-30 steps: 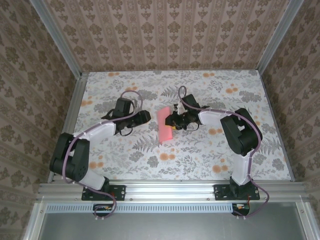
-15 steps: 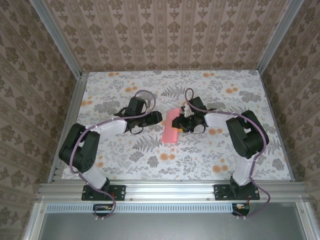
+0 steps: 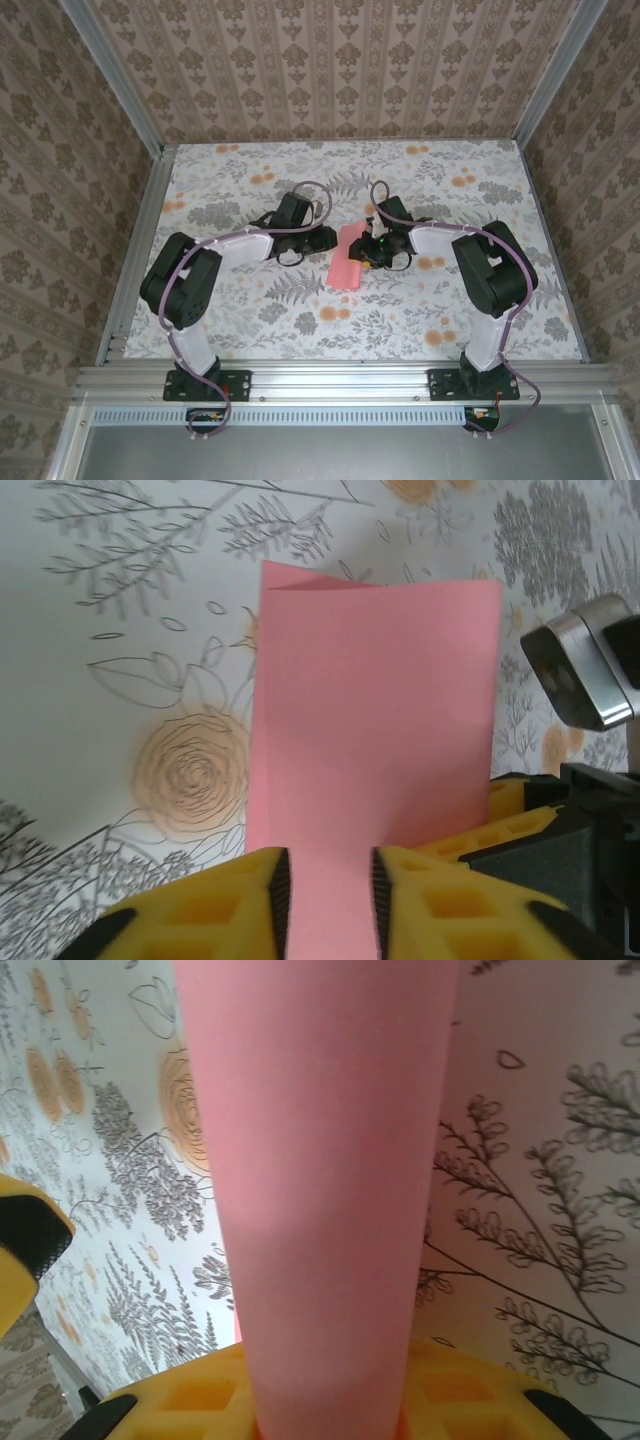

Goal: Fold a paper plane with a square sheet of paper (pick it up from the middle)
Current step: Fold the square sheet of paper in half at the center of the table, then hold the square sheet of paper at the center of the table, then fold the square sheet of paper in half at the center of the table.

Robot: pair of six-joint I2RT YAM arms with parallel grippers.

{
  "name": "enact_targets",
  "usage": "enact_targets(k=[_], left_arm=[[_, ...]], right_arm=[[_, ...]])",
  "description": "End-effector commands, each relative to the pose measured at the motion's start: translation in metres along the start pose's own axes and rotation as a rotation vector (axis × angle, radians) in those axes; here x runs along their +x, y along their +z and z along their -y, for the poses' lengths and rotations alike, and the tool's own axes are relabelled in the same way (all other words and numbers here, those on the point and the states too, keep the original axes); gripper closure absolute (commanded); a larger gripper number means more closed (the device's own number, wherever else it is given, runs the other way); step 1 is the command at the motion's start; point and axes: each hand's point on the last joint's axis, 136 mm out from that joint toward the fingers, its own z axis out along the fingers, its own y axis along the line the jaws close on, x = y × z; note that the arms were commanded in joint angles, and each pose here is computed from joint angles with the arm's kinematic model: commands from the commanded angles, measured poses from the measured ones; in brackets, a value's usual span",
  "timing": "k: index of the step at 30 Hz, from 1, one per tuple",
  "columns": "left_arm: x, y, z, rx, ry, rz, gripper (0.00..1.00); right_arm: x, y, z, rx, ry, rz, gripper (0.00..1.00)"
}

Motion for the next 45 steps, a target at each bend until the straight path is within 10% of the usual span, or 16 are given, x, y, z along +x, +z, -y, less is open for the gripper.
enact_targets(k=[1, 22, 36, 45], left_arm=[[0.009, 0.010, 0.010, 0.036, -0.008, -0.058, 0.80], [0.041, 0.043, -0.010, -0.043, -0.091, -0.246, 0.91], [0.045, 0.049, -0.018, -0.083, -0.111, -0.283, 0.93], [0.028, 0.041, 0.000, -0.039, -0.098, -0.247, 0.88]], right_arm=[[-0.002, 0.000, 0.008, 0.045, 0.014, -0.003, 0.71], [-0.006, 0.001, 0.006, 0.055, 0.036, -0.012, 0.70], [-0.009, -0.015, 0.012, 0.135, -0.018, 0.002, 0.52], [-0.010, -0.010, 0.024, 0.175, -0.014, 0.008, 0.64]])
